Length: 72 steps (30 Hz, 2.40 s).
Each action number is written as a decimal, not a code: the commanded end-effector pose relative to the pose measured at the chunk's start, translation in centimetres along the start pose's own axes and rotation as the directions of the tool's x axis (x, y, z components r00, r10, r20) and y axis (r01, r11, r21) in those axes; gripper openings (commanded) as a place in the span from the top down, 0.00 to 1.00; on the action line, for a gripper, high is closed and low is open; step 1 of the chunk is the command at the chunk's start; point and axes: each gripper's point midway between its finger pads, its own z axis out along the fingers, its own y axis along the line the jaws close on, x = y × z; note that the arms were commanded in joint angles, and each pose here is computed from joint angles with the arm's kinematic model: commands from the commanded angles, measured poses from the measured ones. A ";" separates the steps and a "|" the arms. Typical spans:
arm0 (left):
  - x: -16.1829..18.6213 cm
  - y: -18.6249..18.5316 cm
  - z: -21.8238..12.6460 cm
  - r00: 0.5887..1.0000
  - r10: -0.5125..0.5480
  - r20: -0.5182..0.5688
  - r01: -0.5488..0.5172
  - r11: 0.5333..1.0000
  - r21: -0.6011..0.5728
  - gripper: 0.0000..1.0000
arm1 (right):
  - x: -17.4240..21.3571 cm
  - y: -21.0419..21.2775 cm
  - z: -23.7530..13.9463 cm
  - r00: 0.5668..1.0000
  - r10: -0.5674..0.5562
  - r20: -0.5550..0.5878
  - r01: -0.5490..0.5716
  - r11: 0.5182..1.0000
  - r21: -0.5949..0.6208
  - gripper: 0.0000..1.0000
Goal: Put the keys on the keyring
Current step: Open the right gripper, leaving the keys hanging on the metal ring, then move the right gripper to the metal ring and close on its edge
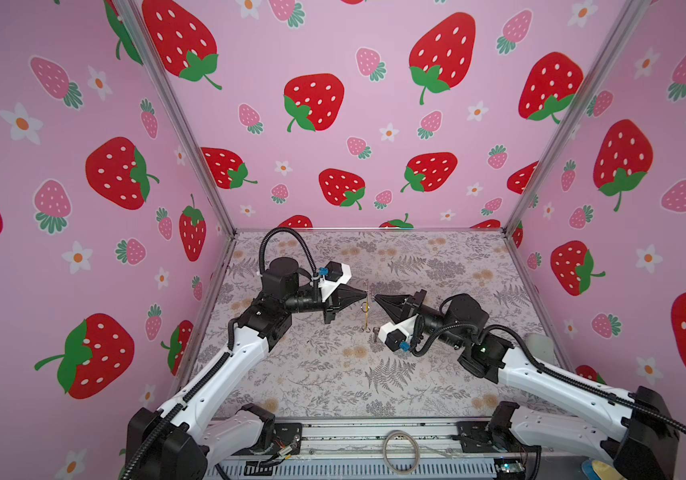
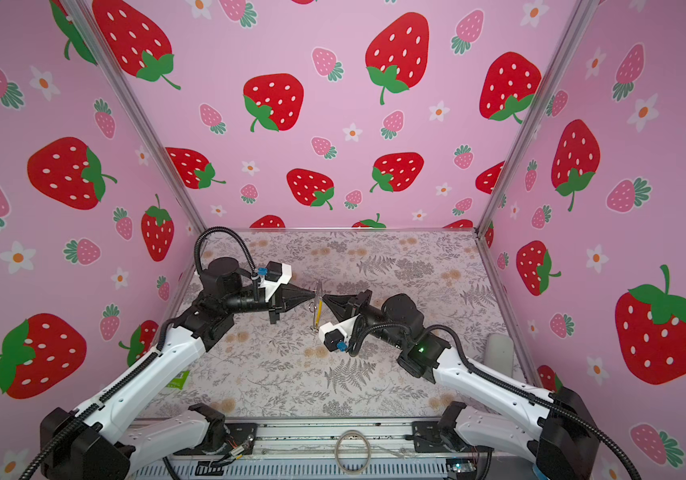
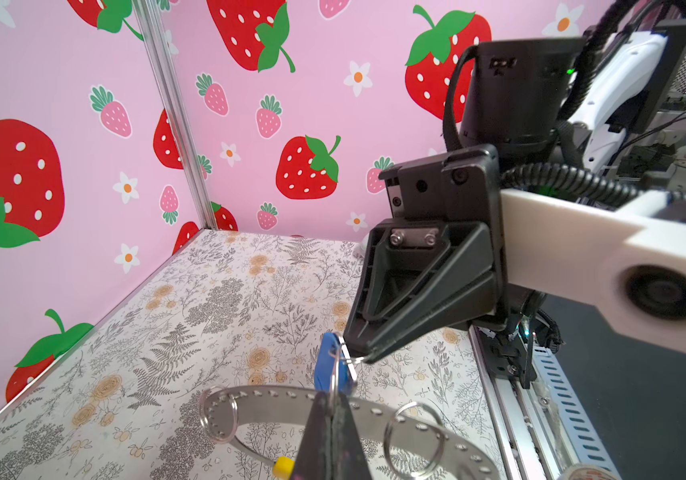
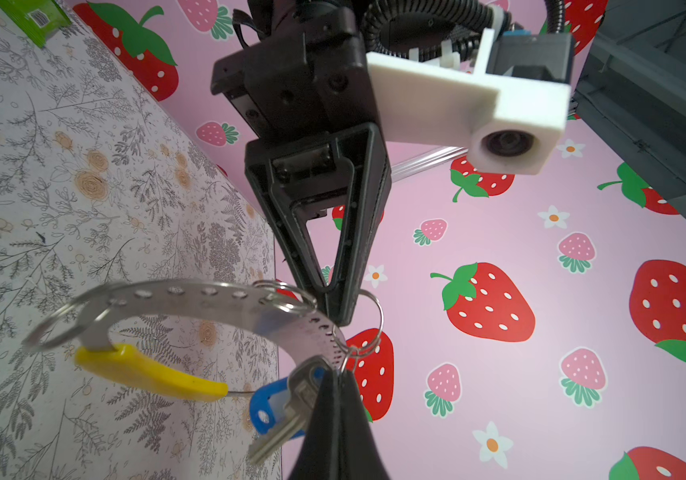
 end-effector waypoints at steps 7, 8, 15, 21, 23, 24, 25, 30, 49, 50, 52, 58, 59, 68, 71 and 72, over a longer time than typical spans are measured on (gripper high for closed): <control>-4.1 -0.8 0.5 0.984 0.128 0.124 -0.130 0.991 0.008 1.00 | -0.2 3.3 0.9 0.998 0.054 0.023 -0.052 0.993 -0.106 0.89; -4.0 -0.8 0.5 0.984 0.129 0.126 -0.130 0.991 0.005 1.00 | -0.2 3.1 0.8 0.998 0.064 0.021 -0.062 0.993 -0.100 0.86; -4.0 -0.8 0.2 0.982 0.138 0.127 -0.137 0.990 -0.015 1.00 | -0.2 1.1 -0.4 0.982 0.189 -0.001 -0.189 0.981 -0.036 0.66; -3.9 -0.7 0.3 0.981 0.142 0.131 -0.141 0.990 -0.017 1.00 | 0.0 -0.9 -2.4 0.941 0.338 0.024 -0.338 0.941 0.013 0.58; -4.0 -0.6 0.3 0.981 0.144 0.133 -0.142 0.990 -0.020 1.00 | 0.3 -1.8 -2.9 0.927 0.374 0.029 -0.375 0.926 0.034 0.58; -4.0 -0.6 0.3 0.980 0.147 0.134 -0.145 0.989 -0.020 1.00 | 0.4 -2.3 -3.2 0.918 0.394 0.038 -0.395 0.918 0.044 0.58; -4.0 -0.5 0.3 0.980 0.147 0.134 -0.145 0.989 -0.024 1.00 | 0.4 -2.8 -3.5 0.909 0.413 0.049 -0.415 0.908 0.054 0.58; -4.0 -0.5 0.4 0.979 0.151 0.133 -0.149 0.988 -0.027 1.00 | -0.3 -5.2 -3.6 0.822 0.553 0.133 -0.558 0.830 -0.002 0.59; -4.8 -0.9 0.7 0.966 0.207 0.156 -0.202 0.978 -0.047 1.00 | -1.6 -6.6 -1.8 0.641 0.749 0.169 -0.713 0.662 -0.229 0.75; -4.8 -0.9 0.8 0.966 0.208 0.156 -0.203 0.978 -0.047 1.00 | -1.6 -6.3 -1.7 0.640 0.751 0.164 -0.712 0.659 -0.242 0.76; -4.7 -0.9 0.9 0.965 0.209 0.156 -0.204 0.978 -0.047 1.00 | -1.7 -6.0 -1.6 0.634 0.757 0.161 -0.713 0.652 -0.259 0.77; -4.9 -0.9 1.0 0.962 0.223 0.158 -0.216 0.975 -0.060 1.00 | -1.3 -5.4 -1.0 0.608 0.784 0.125 -0.734 0.616 -0.288 0.79; -5.0 -0.9 1.0 0.961 0.226 0.159 -0.219 0.974 -0.061 1.00 | -1.1 -5.4 -0.9 0.607 0.786 0.118 -0.739 0.613 -0.280 0.80; -5.5 -0.8 0.8 0.953 0.251 0.167 -0.239 0.967 -0.088 1.00 | -0.7 -4.9 -0.8 0.617 0.780 0.106 -0.737 0.620 -0.270 0.90; -5.6 -0.8 0.9 0.951 0.257 0.172 -0.243 0.965 -0.096 1.00 | -0.5 -4.9 -0.6 0.623 0.776 0.102 -0.737 0.625 -0.258 0.94; -5.7 -0.8 0.9 0.950 0.259 0.174 -0.245 0.964 -0.100 1.00 | -0.4 -4.8 -0.5 0.623 0.776 0.095 -0.738 0.624 -0.255 0.95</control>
